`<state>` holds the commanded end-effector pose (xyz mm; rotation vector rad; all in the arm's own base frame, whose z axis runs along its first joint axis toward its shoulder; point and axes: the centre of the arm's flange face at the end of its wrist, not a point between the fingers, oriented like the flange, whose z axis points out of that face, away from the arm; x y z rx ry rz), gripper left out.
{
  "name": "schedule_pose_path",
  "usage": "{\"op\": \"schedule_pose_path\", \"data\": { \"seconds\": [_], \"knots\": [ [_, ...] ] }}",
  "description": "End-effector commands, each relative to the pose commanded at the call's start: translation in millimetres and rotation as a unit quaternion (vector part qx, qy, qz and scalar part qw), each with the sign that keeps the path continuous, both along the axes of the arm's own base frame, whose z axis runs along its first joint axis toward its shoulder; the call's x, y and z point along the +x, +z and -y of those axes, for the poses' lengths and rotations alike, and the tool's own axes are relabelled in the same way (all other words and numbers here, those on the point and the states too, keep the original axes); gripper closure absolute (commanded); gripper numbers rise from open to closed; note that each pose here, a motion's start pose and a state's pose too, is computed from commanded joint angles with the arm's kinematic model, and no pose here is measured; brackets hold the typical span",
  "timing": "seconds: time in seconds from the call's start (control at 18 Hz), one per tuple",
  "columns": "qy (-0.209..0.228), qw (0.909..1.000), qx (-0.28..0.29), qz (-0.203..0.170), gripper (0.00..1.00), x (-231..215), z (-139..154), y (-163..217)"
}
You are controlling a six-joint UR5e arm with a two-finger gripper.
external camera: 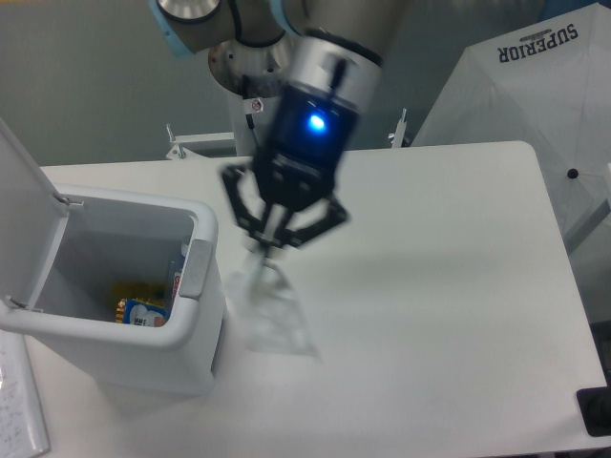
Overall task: Place the trash in the trash can
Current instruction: 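Lift the bag and carry it over the trash bin, then open the gripper to drop the bag into the bin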
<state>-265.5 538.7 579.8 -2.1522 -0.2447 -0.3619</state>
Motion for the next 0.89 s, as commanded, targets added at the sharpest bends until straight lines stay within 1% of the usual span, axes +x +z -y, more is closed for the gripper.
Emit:
{"op": "schedule_pose_path", "data": {
  "seconds": [0.17,0.28,0.39,0.56,0.67,0.72,0.78,0.83,0.89],
  "knots": [
    [-0.026,0.9996,-0.01,0.009,1.0,32,-10,-13],
    [-0.04,0.9989,-0.019,0.014,1.0,54,-10,-25],
    [-0.046,0.9982,-0.032,0.021,1.0,61,-7,-43],
    [-0.049,0.9981,-0.033,0.019,0.99,68,1,-46],
    [-0.05,0.9981,-0.032,0.018,0.95,71,4,-46],
    [-0.051,0.998,-0.033,0.016,0.88,71,4,-48],
    [-0.058,0.9977,-0.033,0.01,0.71,71,3,-51],
    [-0.065,0.9972,-0.035,0.005,0.66,71,3,-59],
    [-0.072,0.9966,-0.039,0.002,0.59,71,4,-67]
  ]
}}
